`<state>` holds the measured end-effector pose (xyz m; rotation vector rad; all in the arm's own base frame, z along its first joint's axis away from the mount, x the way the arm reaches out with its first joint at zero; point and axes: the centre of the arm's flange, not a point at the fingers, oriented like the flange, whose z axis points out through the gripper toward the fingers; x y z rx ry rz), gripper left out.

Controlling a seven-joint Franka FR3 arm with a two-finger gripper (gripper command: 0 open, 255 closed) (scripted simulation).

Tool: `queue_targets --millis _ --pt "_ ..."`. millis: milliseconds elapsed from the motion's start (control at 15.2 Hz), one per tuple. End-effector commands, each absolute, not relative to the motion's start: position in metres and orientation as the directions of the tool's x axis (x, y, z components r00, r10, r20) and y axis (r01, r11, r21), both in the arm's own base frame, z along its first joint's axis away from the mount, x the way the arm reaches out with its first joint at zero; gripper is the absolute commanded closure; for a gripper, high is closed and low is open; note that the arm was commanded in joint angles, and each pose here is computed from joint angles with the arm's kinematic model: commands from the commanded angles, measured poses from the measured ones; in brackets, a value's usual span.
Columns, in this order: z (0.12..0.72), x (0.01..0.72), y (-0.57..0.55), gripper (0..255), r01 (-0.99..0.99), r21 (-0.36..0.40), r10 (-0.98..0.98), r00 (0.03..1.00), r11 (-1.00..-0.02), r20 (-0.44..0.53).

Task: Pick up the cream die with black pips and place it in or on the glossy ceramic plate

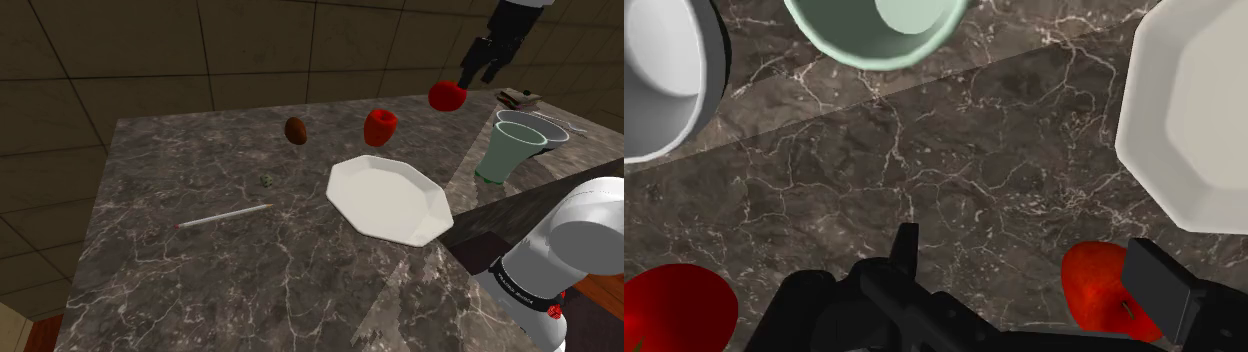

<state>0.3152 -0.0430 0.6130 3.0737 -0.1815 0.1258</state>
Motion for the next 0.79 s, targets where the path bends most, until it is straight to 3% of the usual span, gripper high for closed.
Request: queue_targets --millis 0,726 --pt "0.613 0.315 -0.043 0 -0.12 0.055 -0.115 0.99 -0.991 0.085" --pt "0.569 0.402 0.062 0 0.138 0.048 0.141 0.988 -0.989 0.057"
